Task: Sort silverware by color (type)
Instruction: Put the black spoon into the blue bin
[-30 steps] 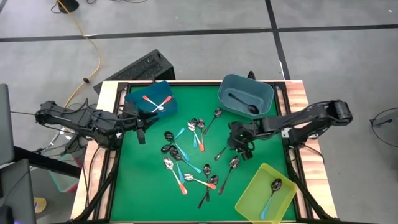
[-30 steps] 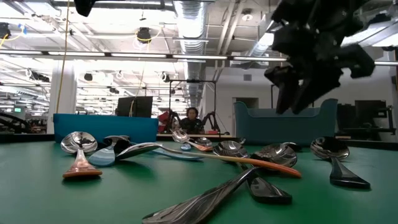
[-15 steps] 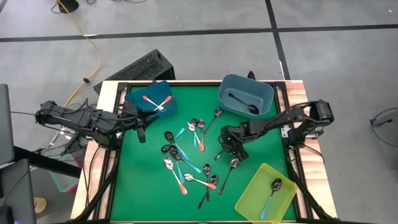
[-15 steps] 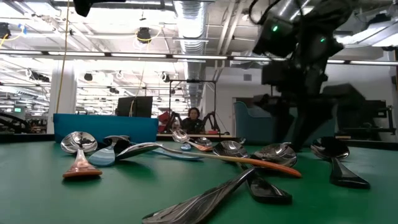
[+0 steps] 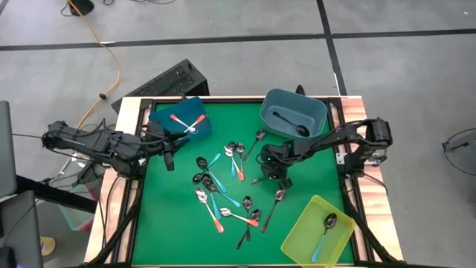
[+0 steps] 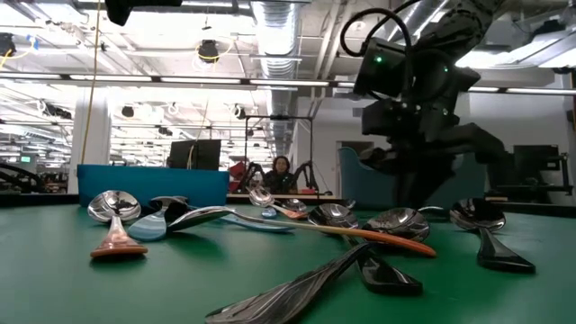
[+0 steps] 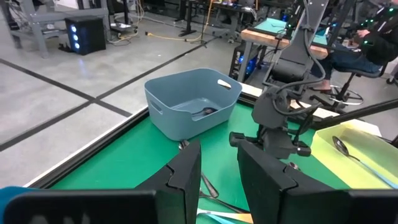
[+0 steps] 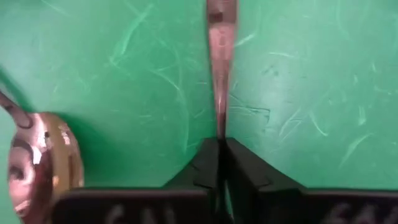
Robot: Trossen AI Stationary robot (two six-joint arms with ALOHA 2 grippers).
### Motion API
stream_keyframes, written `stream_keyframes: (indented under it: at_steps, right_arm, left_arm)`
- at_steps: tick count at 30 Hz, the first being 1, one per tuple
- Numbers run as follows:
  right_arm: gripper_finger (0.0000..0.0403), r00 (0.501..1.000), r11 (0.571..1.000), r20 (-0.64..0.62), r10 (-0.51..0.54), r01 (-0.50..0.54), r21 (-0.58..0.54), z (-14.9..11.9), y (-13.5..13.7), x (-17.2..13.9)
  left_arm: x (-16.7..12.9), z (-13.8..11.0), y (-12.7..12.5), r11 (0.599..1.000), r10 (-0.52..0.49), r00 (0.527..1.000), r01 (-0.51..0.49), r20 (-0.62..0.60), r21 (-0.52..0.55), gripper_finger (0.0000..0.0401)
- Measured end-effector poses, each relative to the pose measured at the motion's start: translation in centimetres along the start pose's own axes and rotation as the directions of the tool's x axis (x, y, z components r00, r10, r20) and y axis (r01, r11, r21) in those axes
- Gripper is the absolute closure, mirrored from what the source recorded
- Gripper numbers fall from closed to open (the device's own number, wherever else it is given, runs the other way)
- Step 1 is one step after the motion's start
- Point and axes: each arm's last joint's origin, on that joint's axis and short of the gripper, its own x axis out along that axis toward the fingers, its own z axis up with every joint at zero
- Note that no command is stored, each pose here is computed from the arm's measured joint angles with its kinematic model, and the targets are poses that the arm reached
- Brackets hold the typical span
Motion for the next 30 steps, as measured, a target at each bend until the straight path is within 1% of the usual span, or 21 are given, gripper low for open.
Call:
stream_keyframes:
  at_steps: [2,3,10,15,21,25,27,30]
  right_arm:
    - [0.0387,1.0,1.0,0.006,-0.002,0.002,0.024,0.0,0.1,-0.4]
    - [0.0392,1.0,0.999,0.01,-0.004,0.004,0.044,0.1,0.1,-0.6]
    - [0.0396,0.997,0.982,0.071,-0.02,0.006,0.189,0.7,-0.1,-2.8]
    - [0.0397,0.985,0.963,0.159,-0.061,0.015,0.27,1.2,-0.3,-5.1]
    - [0.0398,0.961,0.943,0.256,-0.105,0.015,0.332,1.2,-0.1,-7.8]
    - [0.0399,0.936,0.922,0.304,-0.179,0.052,0.384,0.9,-0.4,-9.8]
    - [0.04,0.915,0.9,0.33,-0.234,0.076,0.43,0.6,-0.8,-11.0]
    - [0.04,0.87,0.852,0.361,-0.336,0.117,0.511,-0.2,-1.8,-13.0]
  left_arm:
    - [0.0,0.0,0.0,1.0,0.0,1.0,0.0,0.0,0.0,0.0311]
    - [0.0,0.0,0.0,1.0,0.001,1.0,-0.001,0.0,0.0,0.0311]
    - [0.0,0.0,0.0,1.0,0.002,1.0,-0.002,0.001,0.0,0.0311]
    - [0.0,0.0,0.0,1.0,0.002,1.0,-0.002,0.002,-0.001,0.0311]
    - [0.0,0.0,0.0,1.0,0.002,1.0,-0.002,0.002,0.0,0.0311]
    - [0.0,0.0,0.0,1.0,0.002,1.0,-0.002,0.002,0.011,0.0311]
    - [0.0,0.0,0.0,1.0,0.003,1.0,-0.003,0.002,0.01,0.0311]
    - [0.0,0.0,0.0,1.0,0.003,1.0,-0.003,0.002,0.01,0.0311]
